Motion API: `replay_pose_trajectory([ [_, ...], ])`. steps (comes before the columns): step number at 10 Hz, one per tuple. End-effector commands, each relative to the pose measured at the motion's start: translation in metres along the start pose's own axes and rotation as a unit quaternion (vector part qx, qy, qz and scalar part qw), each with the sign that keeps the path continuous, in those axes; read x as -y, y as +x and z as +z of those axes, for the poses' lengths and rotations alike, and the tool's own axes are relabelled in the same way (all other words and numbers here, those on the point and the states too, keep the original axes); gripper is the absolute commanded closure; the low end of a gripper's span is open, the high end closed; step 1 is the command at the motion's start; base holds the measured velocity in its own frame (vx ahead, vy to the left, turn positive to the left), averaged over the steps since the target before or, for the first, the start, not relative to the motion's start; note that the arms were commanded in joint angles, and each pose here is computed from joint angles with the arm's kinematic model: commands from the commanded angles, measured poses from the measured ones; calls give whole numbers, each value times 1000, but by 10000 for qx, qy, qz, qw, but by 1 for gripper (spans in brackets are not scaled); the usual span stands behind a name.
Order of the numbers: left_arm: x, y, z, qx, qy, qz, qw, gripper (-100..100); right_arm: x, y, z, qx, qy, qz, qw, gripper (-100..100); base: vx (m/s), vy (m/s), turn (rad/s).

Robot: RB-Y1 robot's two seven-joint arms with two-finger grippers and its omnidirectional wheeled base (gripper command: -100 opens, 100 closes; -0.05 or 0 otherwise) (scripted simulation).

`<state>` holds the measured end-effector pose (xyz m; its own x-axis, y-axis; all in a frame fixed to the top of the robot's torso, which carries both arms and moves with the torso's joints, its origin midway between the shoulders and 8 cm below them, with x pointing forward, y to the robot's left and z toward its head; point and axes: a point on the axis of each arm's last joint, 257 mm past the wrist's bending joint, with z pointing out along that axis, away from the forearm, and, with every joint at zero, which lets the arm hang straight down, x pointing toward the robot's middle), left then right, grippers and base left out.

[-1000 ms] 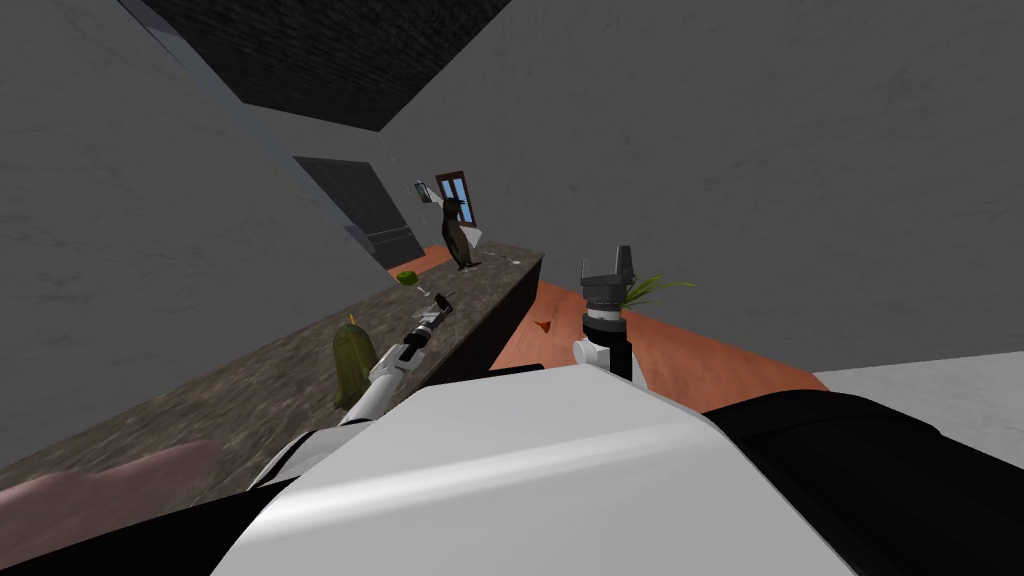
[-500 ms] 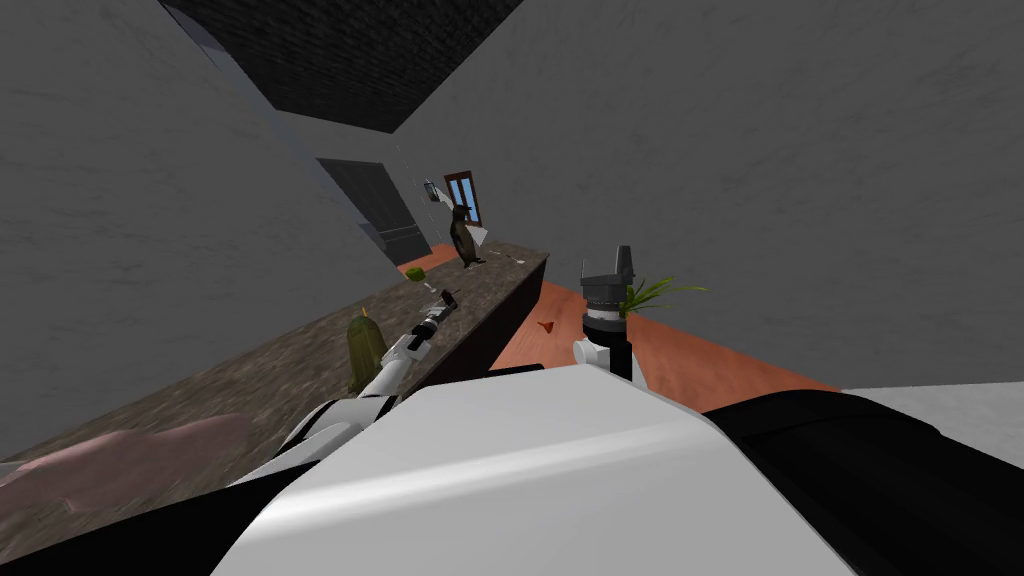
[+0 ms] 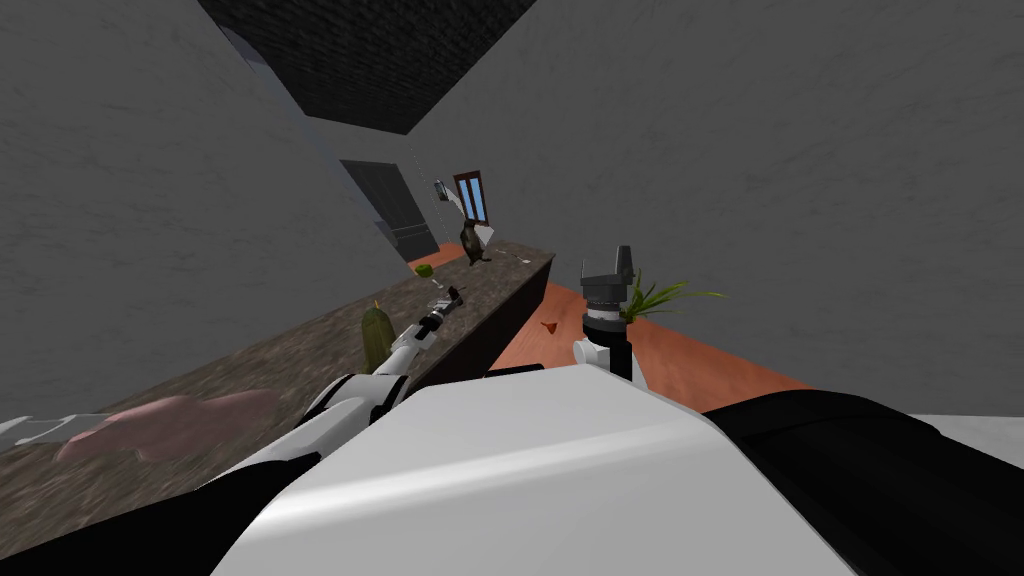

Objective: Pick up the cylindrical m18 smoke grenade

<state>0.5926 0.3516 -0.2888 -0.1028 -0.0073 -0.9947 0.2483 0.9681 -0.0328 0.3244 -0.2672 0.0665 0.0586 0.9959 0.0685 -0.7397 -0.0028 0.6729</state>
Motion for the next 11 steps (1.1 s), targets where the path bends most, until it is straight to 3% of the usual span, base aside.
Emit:
replay_pose_trajectory([
  [1,0,-6,10,-19,2,41,10000,-100,0,0,0,0,0,0,10000,0,-18,0,69],
  [2,-1,-3,7,-11,9,27,10000,-100,0,0,0,0,0,0,10000,0,-6,-1,0],
  [3,-1,-4,8,-10,12,32,10000,100,0,0,0,0,0,0,10000,0,0,0,0],
  [7,-1,-4,8,-10,11,30,10000,100,0,0,0,0,0,0,10000,0,0,0,0],
  [8,-1,-3,8,-11,11,30,10000,0,0,0,0,0,0,0,10000,0,0,0,0],
  [9,-12,6,-5,-89,-147,-49,9998,100,0,0,0,0,0,0,10000,0,15,0,-163],
  [10,-7,3,-5,-32,-91,-35,9999,100,0,0,0,0,0,1,10000,0,18,4,-82],
  [11,-17,6,-16,-35,-213,-96,9997,100,0,0,0,0,0,0,10000,0,26,-4,-124],
])
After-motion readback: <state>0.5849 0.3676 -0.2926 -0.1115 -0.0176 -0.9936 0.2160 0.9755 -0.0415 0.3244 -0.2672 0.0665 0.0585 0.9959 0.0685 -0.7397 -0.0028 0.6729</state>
